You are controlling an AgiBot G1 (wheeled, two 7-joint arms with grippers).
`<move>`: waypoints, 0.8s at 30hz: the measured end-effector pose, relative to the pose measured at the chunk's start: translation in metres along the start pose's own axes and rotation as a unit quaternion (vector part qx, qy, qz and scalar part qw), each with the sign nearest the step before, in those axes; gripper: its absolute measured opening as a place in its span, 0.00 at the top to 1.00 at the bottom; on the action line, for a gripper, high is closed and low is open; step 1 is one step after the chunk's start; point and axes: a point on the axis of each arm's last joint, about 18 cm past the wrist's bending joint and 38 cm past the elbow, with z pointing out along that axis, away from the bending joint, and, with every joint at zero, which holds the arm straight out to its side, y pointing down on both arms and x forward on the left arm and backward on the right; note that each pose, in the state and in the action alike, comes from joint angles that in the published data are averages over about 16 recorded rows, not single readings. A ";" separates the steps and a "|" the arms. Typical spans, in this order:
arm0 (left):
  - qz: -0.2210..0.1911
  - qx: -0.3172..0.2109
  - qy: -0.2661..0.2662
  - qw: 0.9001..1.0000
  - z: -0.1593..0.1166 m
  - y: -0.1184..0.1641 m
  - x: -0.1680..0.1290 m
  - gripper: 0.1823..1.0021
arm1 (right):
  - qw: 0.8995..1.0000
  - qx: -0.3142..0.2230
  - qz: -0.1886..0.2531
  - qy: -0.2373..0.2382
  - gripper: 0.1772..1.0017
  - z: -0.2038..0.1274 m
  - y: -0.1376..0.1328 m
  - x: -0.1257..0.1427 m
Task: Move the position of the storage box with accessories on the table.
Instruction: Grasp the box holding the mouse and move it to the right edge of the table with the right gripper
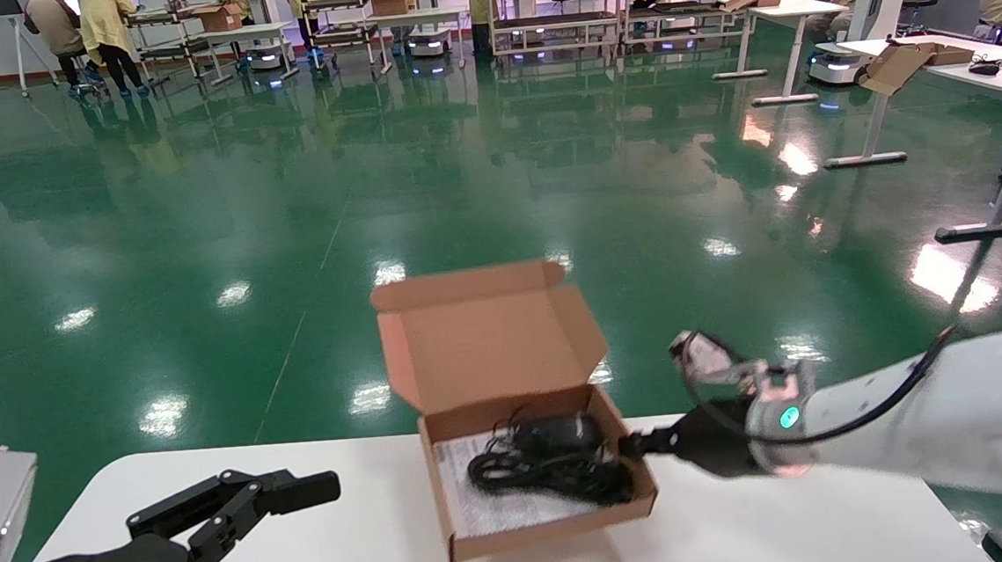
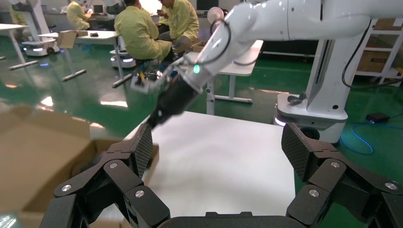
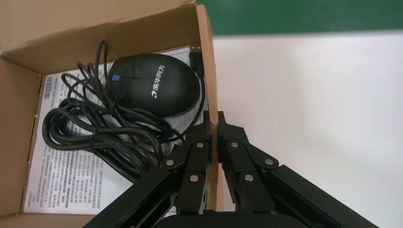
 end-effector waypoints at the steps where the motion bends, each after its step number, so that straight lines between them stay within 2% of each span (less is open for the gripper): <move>1: 0.000 0.000 0.000 1.000 0.000 0.000 0.000 0.00 | 1.000 0.005 -0.001 0.001 0.97 -0.005 -0.006 0.002; 13: 0.000 0.000 0.000 1.000 0.000 0.000 0.000 0.00 | 0.996 0.081 -0.017 0.035 0.97 -0.059 -0.074 0.024; 24: 0.000 0.000 0.000 1.000 0.000 0.000 0.000 0.00 | 0.987 0.138 -0.022 0.086 0.97 -0.093 -0.112 0.045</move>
